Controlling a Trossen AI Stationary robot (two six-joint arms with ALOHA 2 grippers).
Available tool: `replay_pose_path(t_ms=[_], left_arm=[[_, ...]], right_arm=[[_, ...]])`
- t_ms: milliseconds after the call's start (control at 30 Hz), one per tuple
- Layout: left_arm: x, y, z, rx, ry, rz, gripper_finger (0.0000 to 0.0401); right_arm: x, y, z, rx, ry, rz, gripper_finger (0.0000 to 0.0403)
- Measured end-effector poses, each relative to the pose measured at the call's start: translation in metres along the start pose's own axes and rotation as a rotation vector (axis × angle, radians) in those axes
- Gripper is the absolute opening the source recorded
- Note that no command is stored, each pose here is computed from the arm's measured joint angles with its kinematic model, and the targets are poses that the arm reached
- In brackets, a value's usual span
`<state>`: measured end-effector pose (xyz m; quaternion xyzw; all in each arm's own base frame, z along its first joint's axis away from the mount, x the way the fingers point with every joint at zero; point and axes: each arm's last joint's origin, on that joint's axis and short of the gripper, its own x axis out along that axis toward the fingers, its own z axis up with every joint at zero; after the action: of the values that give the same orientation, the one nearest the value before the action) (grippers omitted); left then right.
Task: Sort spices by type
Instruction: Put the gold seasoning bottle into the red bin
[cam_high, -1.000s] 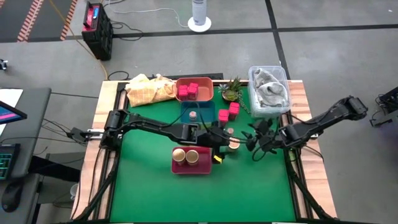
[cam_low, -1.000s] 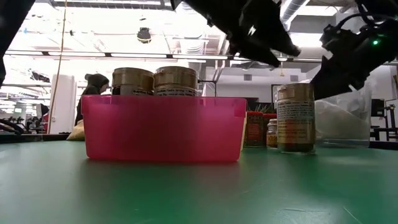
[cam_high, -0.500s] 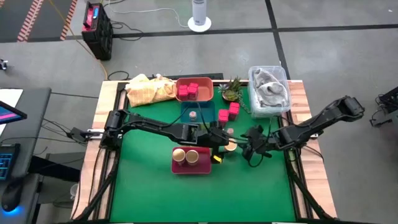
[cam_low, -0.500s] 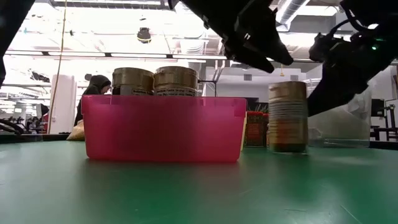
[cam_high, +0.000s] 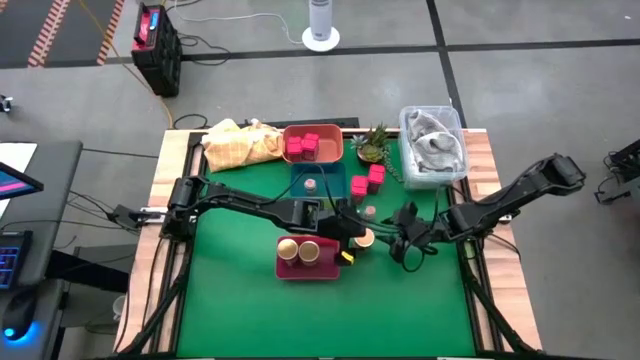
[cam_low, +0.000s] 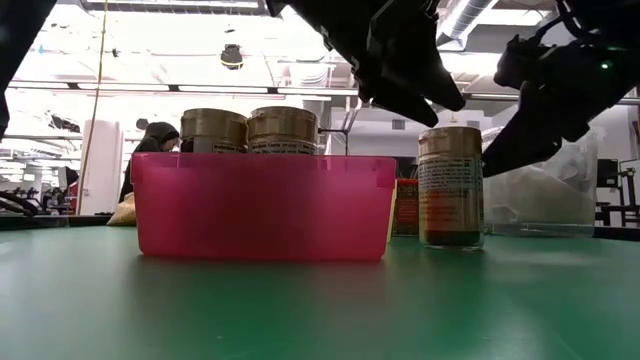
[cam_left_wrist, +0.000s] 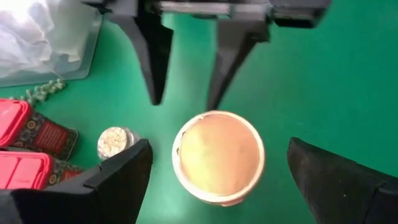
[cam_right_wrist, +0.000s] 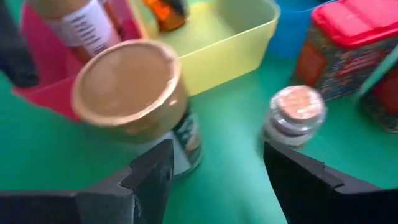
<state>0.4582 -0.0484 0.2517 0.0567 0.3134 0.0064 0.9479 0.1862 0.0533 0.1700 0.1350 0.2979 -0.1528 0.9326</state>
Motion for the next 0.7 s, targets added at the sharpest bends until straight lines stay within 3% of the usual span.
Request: replay_pose_path(t_ms=[433,700], left_arm=[[-0.001,-0.005,-0.001,0.063,0.004,-0.037,0.0354],[0.0,-0.003,-0.003,0.055,0.024,-0.034,0.0354]], right_arm=[[0.018,0.011,0.005,-0.097,-0.058,0.087,0.0276],[-0.001,0.002,0.009,-0.086,-0.061,0.048,0.0276]])
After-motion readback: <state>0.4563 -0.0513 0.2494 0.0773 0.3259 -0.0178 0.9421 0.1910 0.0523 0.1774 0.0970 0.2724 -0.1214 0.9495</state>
